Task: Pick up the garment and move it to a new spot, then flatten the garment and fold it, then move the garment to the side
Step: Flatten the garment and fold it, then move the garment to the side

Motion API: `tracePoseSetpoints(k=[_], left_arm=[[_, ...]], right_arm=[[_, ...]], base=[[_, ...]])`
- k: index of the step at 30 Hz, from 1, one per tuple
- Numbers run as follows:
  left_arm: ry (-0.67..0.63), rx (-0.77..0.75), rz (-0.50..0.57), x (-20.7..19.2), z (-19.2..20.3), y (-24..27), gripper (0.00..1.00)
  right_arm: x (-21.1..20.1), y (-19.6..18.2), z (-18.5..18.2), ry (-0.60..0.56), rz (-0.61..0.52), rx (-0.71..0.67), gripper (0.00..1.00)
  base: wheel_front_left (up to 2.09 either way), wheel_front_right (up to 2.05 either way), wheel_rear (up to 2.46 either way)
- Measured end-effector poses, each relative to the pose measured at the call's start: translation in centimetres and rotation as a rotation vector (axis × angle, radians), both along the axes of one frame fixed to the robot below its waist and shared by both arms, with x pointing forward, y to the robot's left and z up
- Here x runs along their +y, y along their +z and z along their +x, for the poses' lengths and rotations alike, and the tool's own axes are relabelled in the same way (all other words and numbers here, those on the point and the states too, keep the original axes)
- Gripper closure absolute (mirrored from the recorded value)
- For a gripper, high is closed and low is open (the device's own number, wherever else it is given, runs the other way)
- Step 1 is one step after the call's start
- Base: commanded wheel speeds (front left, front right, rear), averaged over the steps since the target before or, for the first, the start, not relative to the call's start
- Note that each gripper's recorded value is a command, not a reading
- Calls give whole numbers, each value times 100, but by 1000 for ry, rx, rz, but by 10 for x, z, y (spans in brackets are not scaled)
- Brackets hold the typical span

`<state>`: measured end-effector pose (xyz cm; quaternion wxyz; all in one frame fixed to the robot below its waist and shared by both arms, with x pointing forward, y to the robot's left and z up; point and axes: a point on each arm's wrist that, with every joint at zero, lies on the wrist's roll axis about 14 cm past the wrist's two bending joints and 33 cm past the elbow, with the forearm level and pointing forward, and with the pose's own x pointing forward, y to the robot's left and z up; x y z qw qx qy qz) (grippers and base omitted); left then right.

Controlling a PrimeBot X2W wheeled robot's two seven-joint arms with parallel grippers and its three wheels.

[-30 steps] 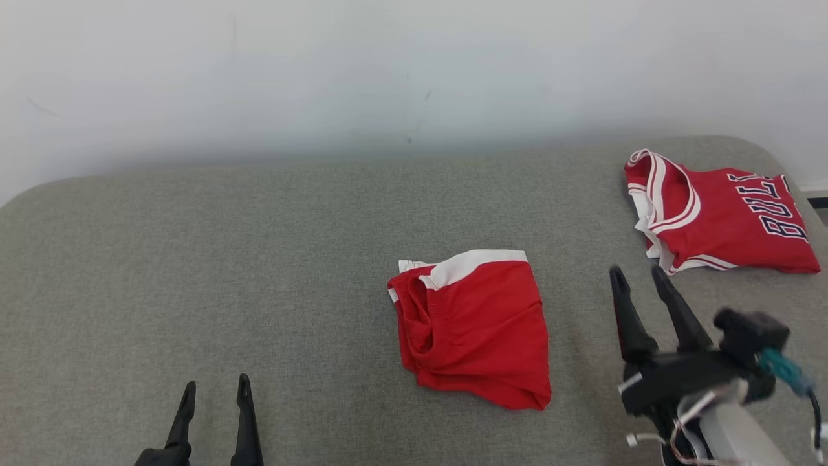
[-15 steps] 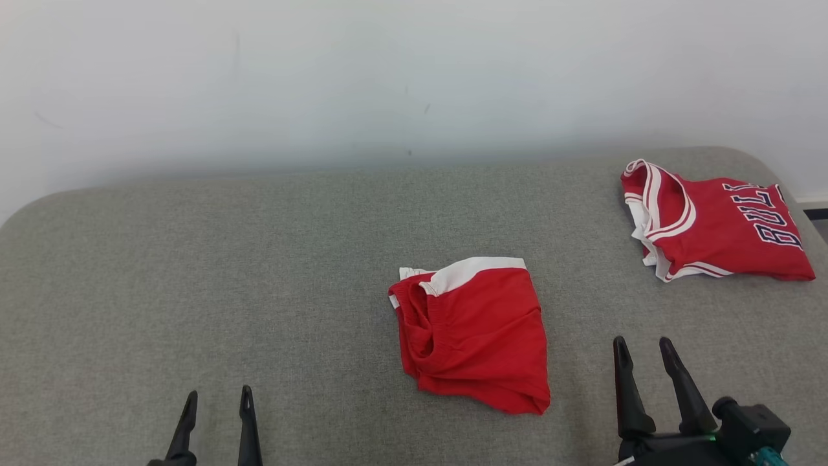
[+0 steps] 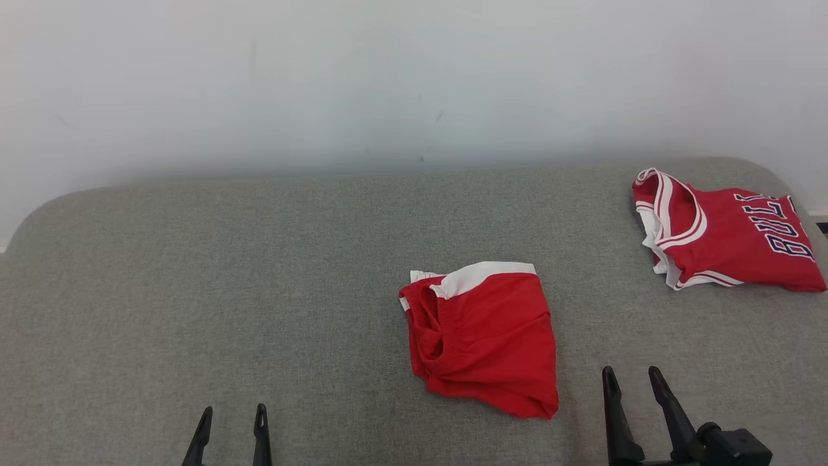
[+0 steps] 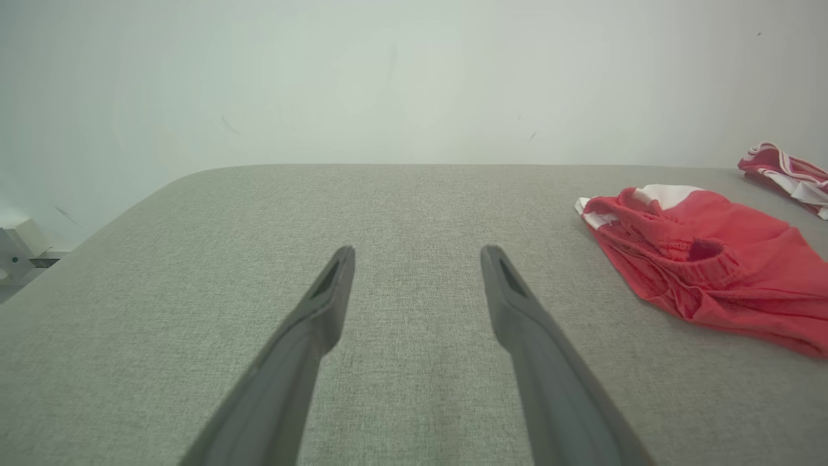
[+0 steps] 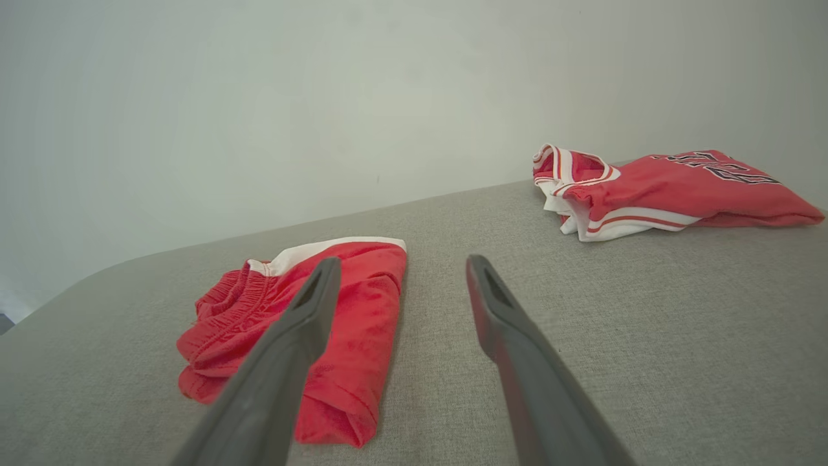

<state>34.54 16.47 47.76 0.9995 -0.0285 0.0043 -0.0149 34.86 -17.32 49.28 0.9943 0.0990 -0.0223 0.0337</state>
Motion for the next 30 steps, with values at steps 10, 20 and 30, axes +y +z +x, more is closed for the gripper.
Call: tracePoseSetpoints(k=[10,20,30], left_arm=[[18,3,9,6,-5,-1,0],[29,4,10,9,-6,-1,0],[32,4,14,10,-6,-1,0]], right_arm=[[10,-5,2,28,19,18,0],[13,-10,2,37,19,33,0],[13,-11,1,35,18,35,0]], base=[[0,0,0],[0,0,0],[0,0,0]])
